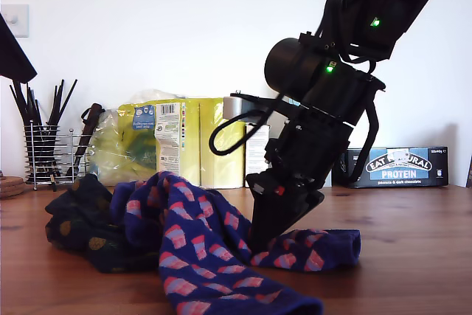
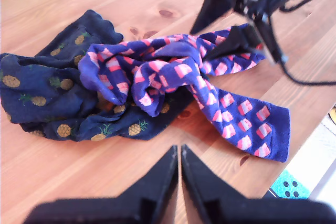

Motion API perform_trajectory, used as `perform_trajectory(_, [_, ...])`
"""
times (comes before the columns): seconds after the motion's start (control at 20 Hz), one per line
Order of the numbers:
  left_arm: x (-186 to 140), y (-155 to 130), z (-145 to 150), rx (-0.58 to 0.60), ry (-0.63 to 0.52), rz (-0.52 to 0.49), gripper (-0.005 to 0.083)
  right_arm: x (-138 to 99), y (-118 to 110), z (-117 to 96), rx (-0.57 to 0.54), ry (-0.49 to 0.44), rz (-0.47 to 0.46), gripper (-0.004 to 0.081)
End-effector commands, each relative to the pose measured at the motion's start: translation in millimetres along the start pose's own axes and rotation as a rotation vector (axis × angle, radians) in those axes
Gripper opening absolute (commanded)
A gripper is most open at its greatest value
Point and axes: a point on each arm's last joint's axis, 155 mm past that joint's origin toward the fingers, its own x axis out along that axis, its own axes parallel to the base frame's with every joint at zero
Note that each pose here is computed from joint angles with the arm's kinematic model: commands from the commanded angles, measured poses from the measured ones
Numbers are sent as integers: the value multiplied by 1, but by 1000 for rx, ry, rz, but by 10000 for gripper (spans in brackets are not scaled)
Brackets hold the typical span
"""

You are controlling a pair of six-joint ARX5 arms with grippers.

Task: Pair up the socks based on colour and pattern, by placing each sock on top of its pair

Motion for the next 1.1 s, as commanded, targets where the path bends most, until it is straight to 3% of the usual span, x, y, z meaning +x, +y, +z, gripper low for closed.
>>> perform_trajectory(0.0, [1, 0, -1, 4, 4, -2, -20, 2, -6, -7, 77, 27, -12, -11])
perform_trajectory(0.35, [1, 0, -1, 16, 4, -2, -20, -18, -39, -60, 528, 185, -148, -11])
perform_trajectory(0.45, [1, 0, -1, 19, 4, -2, -20, -30, -39, -85, 621, 284, -199, -11])
perform_trajectory(0.55, [1, 0, -1, 19, 4, -2, -20, -41, -26, -101, 685, 361, -189, -11])
perform_trajectory(0.8, [1, 0, 0, 21, 0, -1, -20, -61, 29, -93, 674, 427, -73, -11])
perform_trajectory(0.95, [1, 0, 0, 21, 0, -1, -20, -64, 42, -80, 678, 401, -59, -11])
perform_trajectory(1.05, [1, 0, 0, 21, 0, -1, -20, -67, 47, -86, 679, 431, -57, 12])
